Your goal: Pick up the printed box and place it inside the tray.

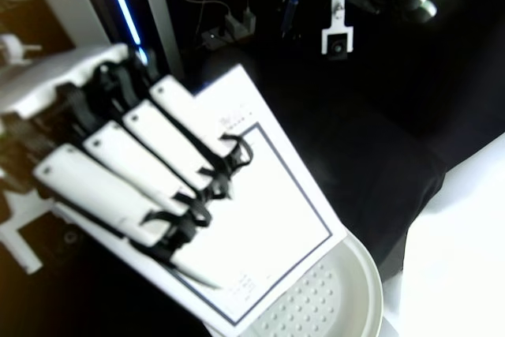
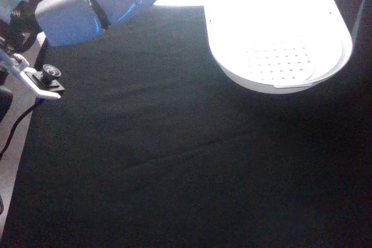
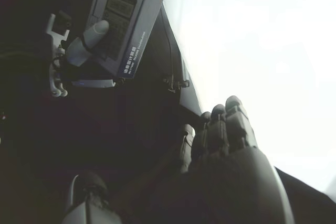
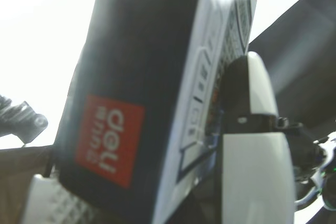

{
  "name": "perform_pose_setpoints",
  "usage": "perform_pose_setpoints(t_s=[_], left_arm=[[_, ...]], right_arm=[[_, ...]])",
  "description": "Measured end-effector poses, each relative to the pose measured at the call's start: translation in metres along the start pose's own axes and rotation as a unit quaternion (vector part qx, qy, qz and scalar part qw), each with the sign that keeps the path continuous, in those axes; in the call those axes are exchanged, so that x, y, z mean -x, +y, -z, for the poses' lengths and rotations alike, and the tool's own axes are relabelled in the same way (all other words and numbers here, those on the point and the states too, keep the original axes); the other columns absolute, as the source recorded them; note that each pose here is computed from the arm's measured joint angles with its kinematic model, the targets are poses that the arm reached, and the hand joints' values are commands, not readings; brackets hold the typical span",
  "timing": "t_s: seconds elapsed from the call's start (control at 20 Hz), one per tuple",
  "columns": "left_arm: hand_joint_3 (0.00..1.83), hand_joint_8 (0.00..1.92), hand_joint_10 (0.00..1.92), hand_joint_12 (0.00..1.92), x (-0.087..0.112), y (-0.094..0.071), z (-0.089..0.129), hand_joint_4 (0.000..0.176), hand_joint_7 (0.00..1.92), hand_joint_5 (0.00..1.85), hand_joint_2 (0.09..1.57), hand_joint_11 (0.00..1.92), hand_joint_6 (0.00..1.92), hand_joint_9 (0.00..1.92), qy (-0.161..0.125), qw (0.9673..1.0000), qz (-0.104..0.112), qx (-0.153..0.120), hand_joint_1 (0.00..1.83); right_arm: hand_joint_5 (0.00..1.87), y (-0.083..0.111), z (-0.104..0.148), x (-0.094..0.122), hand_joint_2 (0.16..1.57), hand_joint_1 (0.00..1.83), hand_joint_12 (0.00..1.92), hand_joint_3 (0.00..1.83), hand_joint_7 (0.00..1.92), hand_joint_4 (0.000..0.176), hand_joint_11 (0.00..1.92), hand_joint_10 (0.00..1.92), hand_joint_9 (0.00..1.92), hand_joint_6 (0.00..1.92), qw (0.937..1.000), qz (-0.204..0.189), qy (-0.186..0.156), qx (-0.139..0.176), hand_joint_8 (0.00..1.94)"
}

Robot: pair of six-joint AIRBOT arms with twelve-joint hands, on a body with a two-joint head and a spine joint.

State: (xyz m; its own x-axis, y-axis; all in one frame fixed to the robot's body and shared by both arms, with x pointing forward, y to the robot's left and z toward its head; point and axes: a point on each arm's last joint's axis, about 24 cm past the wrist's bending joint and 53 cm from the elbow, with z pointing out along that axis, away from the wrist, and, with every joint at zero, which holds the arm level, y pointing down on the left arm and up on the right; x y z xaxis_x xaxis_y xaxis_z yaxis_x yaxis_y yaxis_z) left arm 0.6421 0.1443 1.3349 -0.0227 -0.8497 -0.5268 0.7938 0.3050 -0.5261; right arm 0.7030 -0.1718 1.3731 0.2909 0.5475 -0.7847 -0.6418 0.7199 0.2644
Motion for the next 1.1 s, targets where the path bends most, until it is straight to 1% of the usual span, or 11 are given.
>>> perform_pose_setpoints(t_s=[0.05,0.1,0.15,0.2,0.25,0.3,0.35,0.45,0.8,0.95,1.1], left_arm=[[0.01,0.00,0.00,0.00,0.000,0.000,0.001,0.123,0.00,0.00,0.92,0.00,0.00,0.00,-0.001,1.0000,0.002,0.002,0.03],[0.00,0.00,0.00,0.00,0.000,0.002,0.003,0.129,0.00,0.00,0.90,0.00,0.00,0.00,-0.001,1.0000,0.002,0.004,0.09],[0.00,0.00,0.00,0.00,0.000,0.004,0.004,0.125,0.00,0.00,0.88,0.00,0.00,0.00,-0.003,1.0000,0.003,0.007,0.17],[0.00,0.00,0.00,0.00,-0.001,0.006,0.005,0.120,0.00,0.00,0.88,0.00,0.00,0.00,-0.002,0.9999,0.005,0.012,0.18],[0.00,0.00,0.00,0.00,-0.001,0.008,0.006,0.122,0.00,0.00,0.87,0.00,0.00,0.00,-0.002,0.9999,0.007,0.015,0.20],[0.00,0.00,0.00,0.00,-0.001,0.009,0.007,0.126,0.00,0.00,0.87,0.00,0.00,0.00,-0.002,0.9998,0.009,0.016,0.19],[0.00,0.00,0.00,0.00,-0.001,0.009,0.007,0.126,0.00,0.00,0.88,0.00,0.00,0.00,-0.002,0.9998,0.010,0.016,0.18],[0.00,0.00,0.00,0.00,-0.001,0.009,0.007,0.134,0.00,0.00,0.89,0.00,0.00,0.00,-0.002,0.9998,0.010,0.016,0.17],[0.00,0.00,0.00,0.00,-0.003,0.014,0.012,0.131,0.00,0.00,0.88,0.00,0.00,0.00,0.000,0.9996,0.010,0.025,0.19],[0.01,0.00,0.00,0.00,-0.003,0.015,0.013,0.122,0.00,0.00,0.90,0.00,0.00,0.00,0.000,0.9996,0.010,0.026,0.14],[0.00,0.00,0.00,0.00,-0.002,0.015,0.013,0.141,0.00,0.00,0.88,0.00,0.00,0.00,-0.001,0.9996,0.010,0.027,0.19]], right_arm=[[0.95,-0.004,-0.001,-0.001,1.11,1.27,1.47,0.00,1.05,0.000,0.78,1.09,0.91,0.79,1.0000,0.004,0.001,-0.006,1.14],[0.69,-0.014,-0.003,-0.005,1.05,1.04,1.31,0.00,0.70,0.000,0.37,0.62,0.57,0.35,0.9998,0.006,0.007,-0.020,0.40],[0.45,-0.020,-0.005,-0.010,1.00,0.90,1.20,0.00,0.43,0.008,0.11,0.25,0.37,0.09,0.9994,0.006,0.014,-0.030,0.09],[0.09,-0.026,-0.005,-0.017,0.92,0.78,0.68,0.00,0.09,0.142,0.02,0.06,0.11,0.02,0.9988,0.001,0.025,-0.042,0.02],[0.02,-0.030,-0.006,-0.021,0.87,0.74,0.25,0.00,0.02,0.169,0.00,0.01,0.02,0.00,0.9984,-0.001,0.032,-0.047,0.00],[0.00,-0.029,-0.006,-0.023,0.84,0.71,0.05,0.00,0.00,0.175,0.00,0.00,0.00,0.00,0.9982,-0.002,0.035,-0.048,0.00],[0.00,-0.028,-0.006,-0.023,0.84,0.68,0.01,0.00,0.00,0.176,0.00,0.00,0.00,0.00,0.9984,0.001,0.036,-0.044,0.00],[0.00,-0.027,-0.007,-0.026,0.84,0.66,0.00,0.00,0.00,0.176,0.00,0.00,0.00,0.00,0.9983,0.000,0.038,-0.044,0.00],[0.00,-0.022,-0.007,-0.029,0.82,0.69,0.00,0.00,0.00,0.176,0.00,0.00,0.00,0.00,0.9982,-0.004,0.043,-0.041,0.00],[0.00,-0.022,-0.007,-0.029,0.82,0.68,0.00,0.00,0.00,0.176,0.00,0.00,0.00,0.00,0.9982,-0.005,0.043,-0.041,0.00],[0.00,-0.017,-0.007,-0.031,0.83,0.67,0.00,0.00,0.00,0.176,0.00,0.00,0.00,0.00,0.9982,-0.010,0.044,-0.038,0.00]])
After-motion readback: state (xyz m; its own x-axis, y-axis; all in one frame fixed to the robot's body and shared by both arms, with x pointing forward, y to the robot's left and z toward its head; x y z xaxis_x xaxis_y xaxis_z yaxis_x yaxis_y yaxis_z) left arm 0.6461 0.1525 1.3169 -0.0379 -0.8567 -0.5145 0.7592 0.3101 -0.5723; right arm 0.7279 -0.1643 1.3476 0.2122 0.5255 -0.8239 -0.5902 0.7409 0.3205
